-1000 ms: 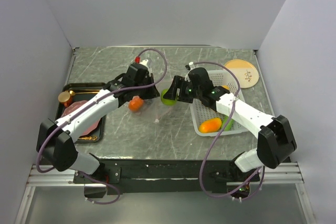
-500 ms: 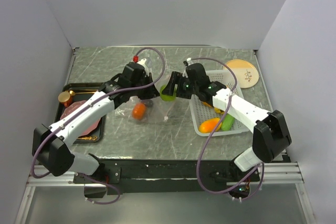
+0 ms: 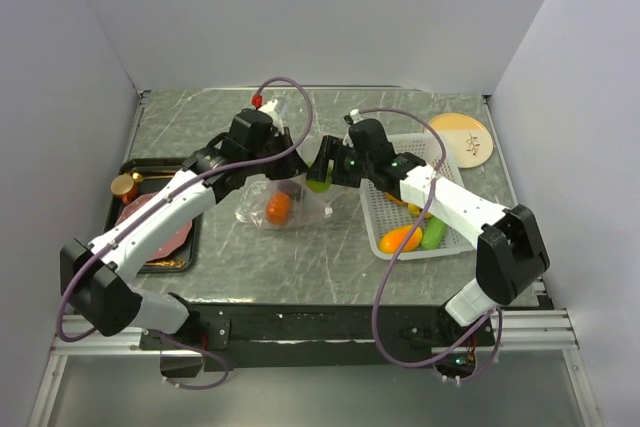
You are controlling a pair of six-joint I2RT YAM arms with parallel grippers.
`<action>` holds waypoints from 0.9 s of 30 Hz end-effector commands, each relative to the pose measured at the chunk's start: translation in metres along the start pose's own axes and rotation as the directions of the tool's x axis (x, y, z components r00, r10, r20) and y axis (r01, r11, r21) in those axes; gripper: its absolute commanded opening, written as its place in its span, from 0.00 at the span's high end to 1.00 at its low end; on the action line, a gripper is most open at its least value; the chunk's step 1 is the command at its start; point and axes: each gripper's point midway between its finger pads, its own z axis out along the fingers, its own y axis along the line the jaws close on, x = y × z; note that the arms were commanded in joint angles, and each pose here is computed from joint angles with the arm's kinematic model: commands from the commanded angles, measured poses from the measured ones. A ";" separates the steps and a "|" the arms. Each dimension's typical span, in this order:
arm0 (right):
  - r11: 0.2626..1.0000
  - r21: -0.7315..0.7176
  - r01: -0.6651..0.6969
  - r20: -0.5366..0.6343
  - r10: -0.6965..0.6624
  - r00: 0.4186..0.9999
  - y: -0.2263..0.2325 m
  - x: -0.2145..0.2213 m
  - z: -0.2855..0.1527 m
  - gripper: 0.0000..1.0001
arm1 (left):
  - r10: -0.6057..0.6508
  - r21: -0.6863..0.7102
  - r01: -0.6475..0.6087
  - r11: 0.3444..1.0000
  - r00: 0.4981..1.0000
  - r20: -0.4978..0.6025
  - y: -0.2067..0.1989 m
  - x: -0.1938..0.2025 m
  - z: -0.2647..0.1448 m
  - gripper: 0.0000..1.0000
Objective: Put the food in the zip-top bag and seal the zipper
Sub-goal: Place the fake fruit in the zipper food storage bag.
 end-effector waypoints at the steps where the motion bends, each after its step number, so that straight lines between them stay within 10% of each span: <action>1: 0.999 0.012 0.036 0.115 -0.037 0.993 0.011 -0.026 -0.022 0.38 | -0.002 0.035 -0.001 0.999 0.994 0.106 -0.019 -0.031 -0.021 0.99; 9: 0.996 0.038 0.082 0.277 -0.090 0.957 0.016 -0.052 -0.071 0.20 | 0.023 -0.096 -0.001 0.995 0.974 0.227 0.002 -0.058 -0.044 0.99; 27: 0.994 -0.050 0.096 0.159 -0.087 0.983 0.028 -0.038 -0.043 0.00 | 0.002 -0.002 -0.001 1.000 0.988 0.152 -0.007 -0.039 -0.029 0.99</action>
